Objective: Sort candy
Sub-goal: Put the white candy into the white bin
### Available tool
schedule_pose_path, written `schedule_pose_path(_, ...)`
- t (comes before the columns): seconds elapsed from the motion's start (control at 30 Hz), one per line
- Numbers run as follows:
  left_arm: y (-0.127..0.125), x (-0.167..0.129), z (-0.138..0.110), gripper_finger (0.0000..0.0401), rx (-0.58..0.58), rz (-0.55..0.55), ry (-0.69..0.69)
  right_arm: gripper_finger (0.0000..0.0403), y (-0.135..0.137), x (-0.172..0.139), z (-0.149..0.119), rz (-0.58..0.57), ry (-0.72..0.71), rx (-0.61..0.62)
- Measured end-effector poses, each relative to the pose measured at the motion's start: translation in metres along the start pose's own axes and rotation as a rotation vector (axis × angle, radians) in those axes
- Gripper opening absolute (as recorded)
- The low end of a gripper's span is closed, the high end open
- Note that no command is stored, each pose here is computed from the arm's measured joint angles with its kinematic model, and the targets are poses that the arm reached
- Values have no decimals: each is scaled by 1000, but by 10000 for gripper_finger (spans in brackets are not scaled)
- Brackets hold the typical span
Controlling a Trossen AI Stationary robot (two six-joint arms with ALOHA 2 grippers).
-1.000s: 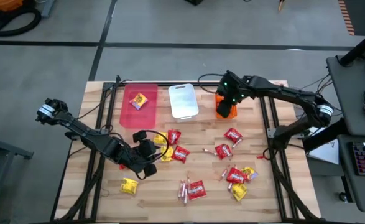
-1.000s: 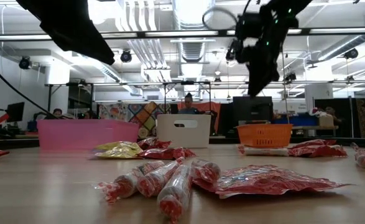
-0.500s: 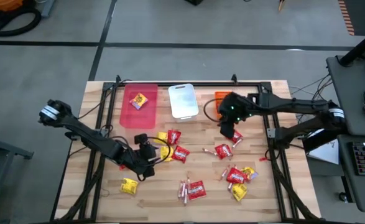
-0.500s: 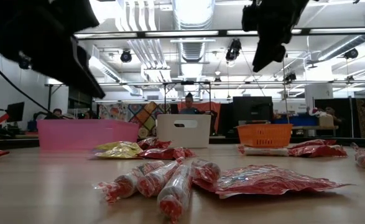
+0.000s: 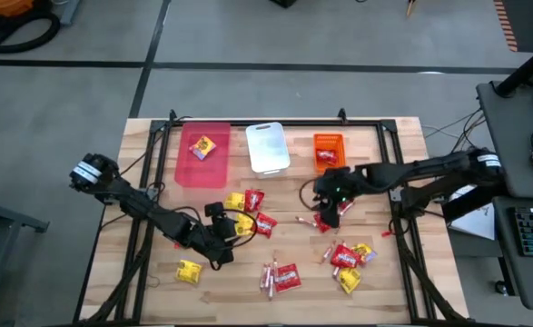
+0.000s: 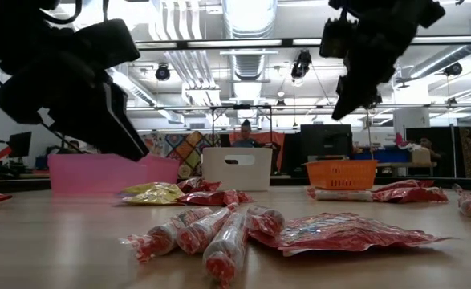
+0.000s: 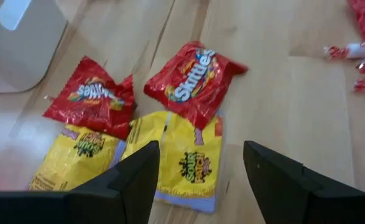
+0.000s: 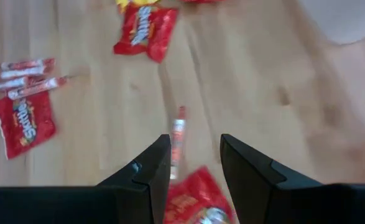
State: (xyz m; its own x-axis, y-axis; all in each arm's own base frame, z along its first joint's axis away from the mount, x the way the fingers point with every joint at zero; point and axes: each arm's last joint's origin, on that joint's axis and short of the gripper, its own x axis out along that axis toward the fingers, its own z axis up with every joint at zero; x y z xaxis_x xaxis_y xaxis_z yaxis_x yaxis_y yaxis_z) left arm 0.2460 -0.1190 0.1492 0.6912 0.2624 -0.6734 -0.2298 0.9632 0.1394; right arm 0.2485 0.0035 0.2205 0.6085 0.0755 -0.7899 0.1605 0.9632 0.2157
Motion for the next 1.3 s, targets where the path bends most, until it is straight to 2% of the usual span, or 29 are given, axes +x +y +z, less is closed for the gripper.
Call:
schedule_pose_path(0.23,2,-3,3,211,-4,11,-17,132,12,43,-14,-74,127,24)
schedule_pose_path(0.53,6,-19,10,201,51,31,33,132,14,85,-20,-121,259,73)
schedule_pose_path(0.77,17,-53,19,201,29,49,-70,132,17,100,-10,-132,290,58)
schedule_pose_path(1.0,27,-86,28,201,-24,-1,-177,132,23,92,9,-120,256,43)
schedule_pose_path(1.3,31,-95,30,201,-44,-22,-205,132,21,105,3,-151,284,24)
